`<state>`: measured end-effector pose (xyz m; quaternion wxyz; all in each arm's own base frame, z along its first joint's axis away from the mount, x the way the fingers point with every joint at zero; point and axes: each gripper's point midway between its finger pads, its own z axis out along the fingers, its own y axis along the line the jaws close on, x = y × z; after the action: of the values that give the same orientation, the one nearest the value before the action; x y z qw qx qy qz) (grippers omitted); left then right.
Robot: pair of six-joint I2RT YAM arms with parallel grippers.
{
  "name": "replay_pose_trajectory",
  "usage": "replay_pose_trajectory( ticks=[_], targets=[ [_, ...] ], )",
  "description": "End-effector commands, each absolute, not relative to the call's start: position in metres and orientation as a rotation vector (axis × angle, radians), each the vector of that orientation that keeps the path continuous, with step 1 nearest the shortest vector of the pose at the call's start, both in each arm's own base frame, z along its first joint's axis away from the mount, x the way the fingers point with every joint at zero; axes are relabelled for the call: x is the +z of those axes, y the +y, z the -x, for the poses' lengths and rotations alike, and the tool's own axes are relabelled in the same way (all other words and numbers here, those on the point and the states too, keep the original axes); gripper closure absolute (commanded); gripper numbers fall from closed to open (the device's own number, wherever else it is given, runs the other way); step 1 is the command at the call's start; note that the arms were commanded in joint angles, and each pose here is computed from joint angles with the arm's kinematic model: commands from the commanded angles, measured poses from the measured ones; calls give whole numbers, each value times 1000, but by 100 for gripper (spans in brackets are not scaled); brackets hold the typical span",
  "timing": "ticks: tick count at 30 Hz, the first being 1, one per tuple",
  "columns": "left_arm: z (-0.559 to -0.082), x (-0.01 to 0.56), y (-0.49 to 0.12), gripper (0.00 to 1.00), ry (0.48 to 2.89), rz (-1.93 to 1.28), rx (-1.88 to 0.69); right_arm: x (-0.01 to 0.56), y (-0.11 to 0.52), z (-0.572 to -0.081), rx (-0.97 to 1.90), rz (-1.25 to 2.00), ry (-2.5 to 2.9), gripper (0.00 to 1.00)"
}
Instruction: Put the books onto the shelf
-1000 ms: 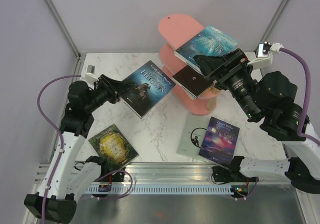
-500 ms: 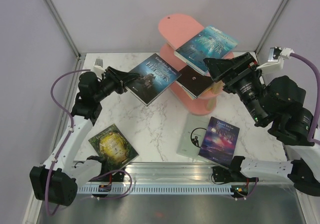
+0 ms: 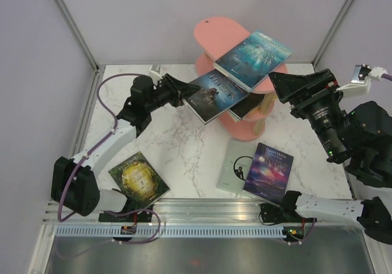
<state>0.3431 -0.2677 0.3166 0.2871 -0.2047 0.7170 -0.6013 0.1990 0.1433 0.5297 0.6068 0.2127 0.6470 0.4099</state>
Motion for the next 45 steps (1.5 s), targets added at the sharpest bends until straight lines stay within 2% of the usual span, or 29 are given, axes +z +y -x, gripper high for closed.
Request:
replay_pose_trajectory(
  ticks=[1,3,13,24,31,32,33,35,36,39,41,42,45],
  targets=[
    [-351,415,-292,98,1604,404,-1774,528,124,-196,908,-521,1481,14],
    [-353,426,-305,98,1582,392,-1790,527,116,-193,902,-537,1476,15],
    [-375,403,-351,98,1626,476,-1770,527,90,-183,885,-576,1458,15],
    [-379,391,-389,98,1652,513,-1759,524,91,-183,880,-565,1471,14],
    [-378,391,-402,96,1724,423,-1716,521,96,-184,885,-557,1485,14],
    [-377,387,-403,91,1751,409,-1700,521,97,-184,888,-558,1486,14],
    [-377,384,-403,77,1764,383,-1672,521,98,-184,892,-555,1487,14],
    [-374,374,-399,64,1815,392,-1624,521,100,-184,898,-555,1489,14],
    [-373,371,-396,47,1825,380,-1598,521,99,-184,898,-556,1488,14],
    [-368,359,-384,31,1877,382,-1519,520,101,-184,904,-553,1494,15],
    [-365,353,-372,25,1897,394,-1469,519,103,-183,915,-553,1497,15],
    [-364,351,-368,15,1904,390,-1444,517,105,-184,916,-553,1503,15],
    [-363,343,-346,9,1930,409,-1367,514,109,-184,932,-557,1511,15]
  ],
)
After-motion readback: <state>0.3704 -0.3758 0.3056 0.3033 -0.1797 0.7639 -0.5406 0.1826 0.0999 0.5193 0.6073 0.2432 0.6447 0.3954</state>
